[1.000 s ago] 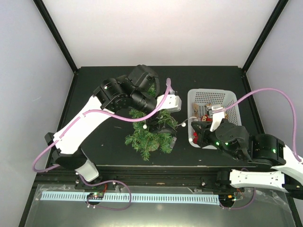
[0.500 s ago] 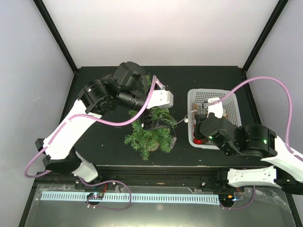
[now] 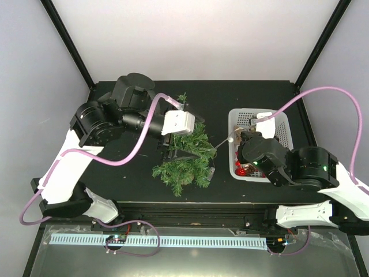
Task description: Decorate the small christmas tree
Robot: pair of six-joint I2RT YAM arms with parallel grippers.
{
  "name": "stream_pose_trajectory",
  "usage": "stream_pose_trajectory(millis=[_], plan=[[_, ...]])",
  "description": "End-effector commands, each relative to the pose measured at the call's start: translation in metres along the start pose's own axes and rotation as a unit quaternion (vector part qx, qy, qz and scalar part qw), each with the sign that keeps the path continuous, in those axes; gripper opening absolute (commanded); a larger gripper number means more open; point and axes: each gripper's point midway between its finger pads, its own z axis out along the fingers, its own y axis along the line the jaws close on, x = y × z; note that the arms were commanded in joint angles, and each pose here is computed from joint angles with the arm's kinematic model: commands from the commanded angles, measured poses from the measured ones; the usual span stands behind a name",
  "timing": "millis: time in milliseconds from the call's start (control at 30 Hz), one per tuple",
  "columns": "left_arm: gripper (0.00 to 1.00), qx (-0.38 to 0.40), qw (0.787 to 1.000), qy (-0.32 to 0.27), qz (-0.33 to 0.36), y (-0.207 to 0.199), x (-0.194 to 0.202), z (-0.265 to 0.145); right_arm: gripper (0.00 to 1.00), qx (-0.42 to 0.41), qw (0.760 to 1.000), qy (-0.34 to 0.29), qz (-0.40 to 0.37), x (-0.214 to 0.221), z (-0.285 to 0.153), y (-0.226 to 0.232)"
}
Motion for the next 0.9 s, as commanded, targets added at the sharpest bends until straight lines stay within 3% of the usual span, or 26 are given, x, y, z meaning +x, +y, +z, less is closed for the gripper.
stream_pose_trajectory(millis=[0, 233, 467, 700, 867], plan=[[0.99, 0.012, 0.998, -0.041, 0.038, -0.019, -0.023, -0.025, 0.01, 0.029, 0.999, -0.020, -0.003, -0.016, -0.004, -0.012], [0.99, -0.042, 0.995, -0.064, 0.072, -0.018, -0.040, -0.053, 0.01, 0.066, 0.997, -0.006, -0.026, -0.027, 0.017, -0.012], [0.99, -0.151, 0.984, -0.069, 0.063, 0.015, -0.049, -0.079, 0.01, 0.042, 0.999, 0.002, 0.006, -0.049, 0.051, -0.005], [0.99, -0.262, 0.956, -0.113, -0.072, 0.094, -0.037, -0.132, 0.01, 0.015, 1.000, -0.007, 0.001, -0.081, 0.075, 0.022], [0.98, -0.243, 0.946, -0.141, -0.164, 0.126, -0.011, -0.153, 0.01, -0.024, 0.999, -0.026, 0.016, -0.097, 0.083, 0.043]])
